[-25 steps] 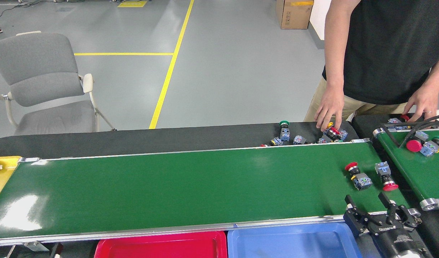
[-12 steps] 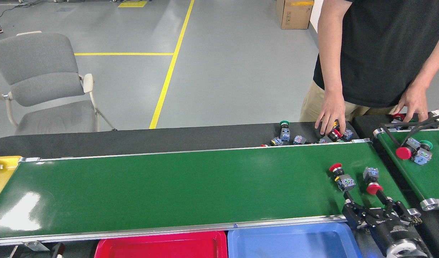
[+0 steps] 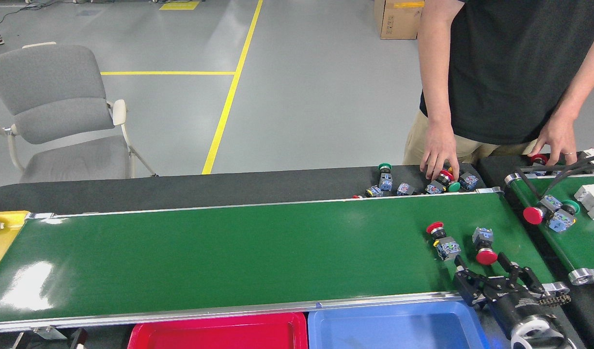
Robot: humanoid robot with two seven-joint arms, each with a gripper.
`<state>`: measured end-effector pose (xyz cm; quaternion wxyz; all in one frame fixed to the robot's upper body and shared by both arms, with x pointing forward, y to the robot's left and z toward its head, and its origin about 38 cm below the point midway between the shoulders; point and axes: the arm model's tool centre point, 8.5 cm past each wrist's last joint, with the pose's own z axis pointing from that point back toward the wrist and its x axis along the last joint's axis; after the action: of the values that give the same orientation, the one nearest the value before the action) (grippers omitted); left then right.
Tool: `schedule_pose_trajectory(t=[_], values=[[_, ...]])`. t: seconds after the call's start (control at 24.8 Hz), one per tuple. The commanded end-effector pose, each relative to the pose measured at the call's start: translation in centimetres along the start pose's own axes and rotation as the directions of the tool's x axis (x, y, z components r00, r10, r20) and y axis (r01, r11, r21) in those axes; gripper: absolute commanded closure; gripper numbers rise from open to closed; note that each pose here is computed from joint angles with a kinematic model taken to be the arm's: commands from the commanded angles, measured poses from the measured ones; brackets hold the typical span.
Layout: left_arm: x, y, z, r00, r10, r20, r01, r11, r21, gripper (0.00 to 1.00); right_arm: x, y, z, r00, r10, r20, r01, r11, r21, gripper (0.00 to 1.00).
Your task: Pick switch part from conveyor to tray
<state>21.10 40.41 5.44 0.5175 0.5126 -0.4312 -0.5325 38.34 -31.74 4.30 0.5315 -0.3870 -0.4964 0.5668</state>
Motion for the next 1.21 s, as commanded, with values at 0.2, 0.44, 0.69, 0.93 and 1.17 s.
schedule_pose_trajectory(t=[0.2,0.44,0.69,0.93,1.17], values=[[-0.1,0.4,-0.2,1.000,-0.006,-0.002,0.006,1.000,0.014,0.00,2.6,-0.8,-1.5,0.996,0.040,0.076,-0.042,0.999,0.022,0.00],[0.1,0.4,-0.4,1.000,-0.004,0.004,0.004,1.000,0.015,0.00,5.0,-1.1,-2.9,0.992,0.055,0.115,-0.058,0.998,0.025,0.00],[0.6,0.5,-0.9,1.000,-0.002,0.019,0.002,1.000,0.020,0.00,5.8,-1.3,-4.7,0.990,0.057,0.132,-0.063,0.997,0.043,0.03],[0.5,0.5,-0.9,1.000,-0.001,0.018,0.001,1.000,0.021,0.00,6.8,-1.4,-5.5,0.980,0.090,0.177,-0.101,0.993,0.056,0.80],[0.7,0.4,-0.9,1.000,0.003,0.017,-0.003,1.000,0.019,0.00,7.3,-1.3,-5.3,0.973,0.086,0.212,-0.100,0.993,0.055,0.96]])
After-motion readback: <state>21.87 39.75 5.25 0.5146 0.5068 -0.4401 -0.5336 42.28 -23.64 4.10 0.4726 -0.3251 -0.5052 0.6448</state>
